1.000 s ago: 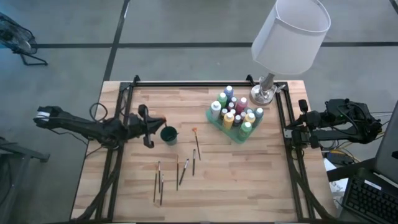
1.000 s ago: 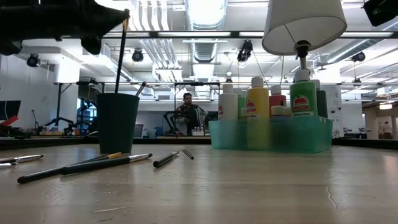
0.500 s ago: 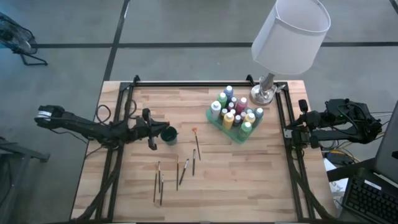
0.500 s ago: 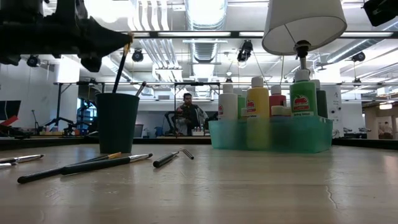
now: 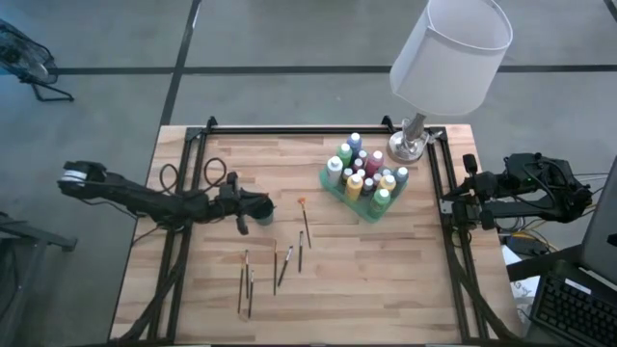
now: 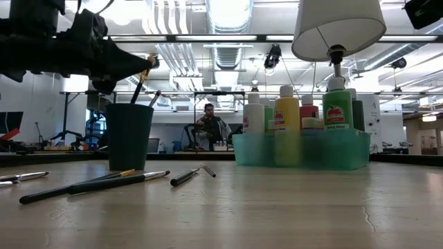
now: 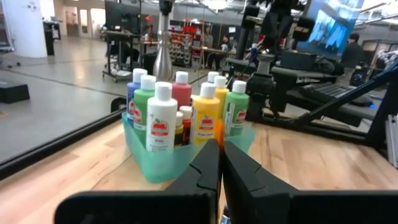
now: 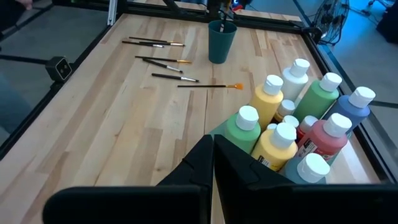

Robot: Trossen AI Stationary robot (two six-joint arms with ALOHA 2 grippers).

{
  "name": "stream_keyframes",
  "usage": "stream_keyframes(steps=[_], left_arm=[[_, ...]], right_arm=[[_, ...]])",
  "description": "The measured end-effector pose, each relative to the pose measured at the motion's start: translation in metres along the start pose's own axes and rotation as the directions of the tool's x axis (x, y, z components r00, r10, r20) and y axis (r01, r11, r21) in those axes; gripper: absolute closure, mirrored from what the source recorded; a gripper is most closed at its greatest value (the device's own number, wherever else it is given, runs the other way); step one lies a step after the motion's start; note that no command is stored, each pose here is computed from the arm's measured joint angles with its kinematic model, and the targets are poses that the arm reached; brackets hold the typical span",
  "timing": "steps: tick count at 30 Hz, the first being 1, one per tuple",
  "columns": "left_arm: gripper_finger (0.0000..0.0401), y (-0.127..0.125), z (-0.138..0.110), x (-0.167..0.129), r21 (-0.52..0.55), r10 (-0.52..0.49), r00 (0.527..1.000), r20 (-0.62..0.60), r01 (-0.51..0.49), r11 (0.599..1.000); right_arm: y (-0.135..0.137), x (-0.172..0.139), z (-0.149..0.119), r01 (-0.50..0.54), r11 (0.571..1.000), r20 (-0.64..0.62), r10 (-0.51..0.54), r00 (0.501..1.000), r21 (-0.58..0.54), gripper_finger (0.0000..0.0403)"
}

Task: Pick & Place Paint Supplies
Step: Put the orange paint brush into the green cup, then put the silver paint brush into the green cup

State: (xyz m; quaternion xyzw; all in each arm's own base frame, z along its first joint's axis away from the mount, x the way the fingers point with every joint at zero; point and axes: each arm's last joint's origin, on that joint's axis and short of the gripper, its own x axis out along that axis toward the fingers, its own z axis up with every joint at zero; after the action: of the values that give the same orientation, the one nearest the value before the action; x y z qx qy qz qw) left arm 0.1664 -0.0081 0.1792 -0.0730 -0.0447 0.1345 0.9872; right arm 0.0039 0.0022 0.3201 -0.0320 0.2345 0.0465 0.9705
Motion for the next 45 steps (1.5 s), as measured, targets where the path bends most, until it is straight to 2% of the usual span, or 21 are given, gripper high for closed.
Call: stream_keyframes(steps=[13,18,26,33,40,43,45], left_arm=[[0.0385,0.003,-0.012,0.005,-0.005,0.039,0.997,-0.066,-0.04,0.999],[0.0347,0.002,-0.01,0.008,-0.015,0.064,0.996,-0.06,-0.065,0.998],[0.0283,-0.002,0.002,0.014,0.036,0.058,0.998,-0.02,-0.057,0.998],[0.0271,-0.008,0.048,0.013,-0.043,0.022,0.985,0.173,-0.015,0.999],[0.0272,-0.008,0.11,-0.009,-0.015,-0.003,0.902,0.432,0.011,1.0],[0.0272,-0.007,0.128,-0.018,-0.008,0.002,0.866,0.5,0.003,1.0],[0.0272,-0.006,0.136,-0.022,-0.012,0.002,0.858,0.513,0.005,1.0]], right_arm=[[0.0,0.0,0.0,0.0,1.0,0.0,0.0,1.0,-0.001,0.0394],[0.0,0.0,0.0,0.0,1.0,0.0,0.0,1.0,0.0,0.0394],[0.0,0.0,0.0,0.0,1.0,0.0,0.0,1.0,0.0,0.0394],[0.0,0.0,0.0,0.0,1.0,0.0,0.0,1.0,0.004,0.0394],[0.0,0.0,0.0,0.0,1.0,0.0,0.0,1.0,0.004,0.0394],[0.0,0.0,0.0,0.0,1.0,0.0,0.0,1.0,-0.001,0.0394],[0.0,0.0,0.0,0.0,1.0,0.0,0.0,1.0,0.003,0.0394]])
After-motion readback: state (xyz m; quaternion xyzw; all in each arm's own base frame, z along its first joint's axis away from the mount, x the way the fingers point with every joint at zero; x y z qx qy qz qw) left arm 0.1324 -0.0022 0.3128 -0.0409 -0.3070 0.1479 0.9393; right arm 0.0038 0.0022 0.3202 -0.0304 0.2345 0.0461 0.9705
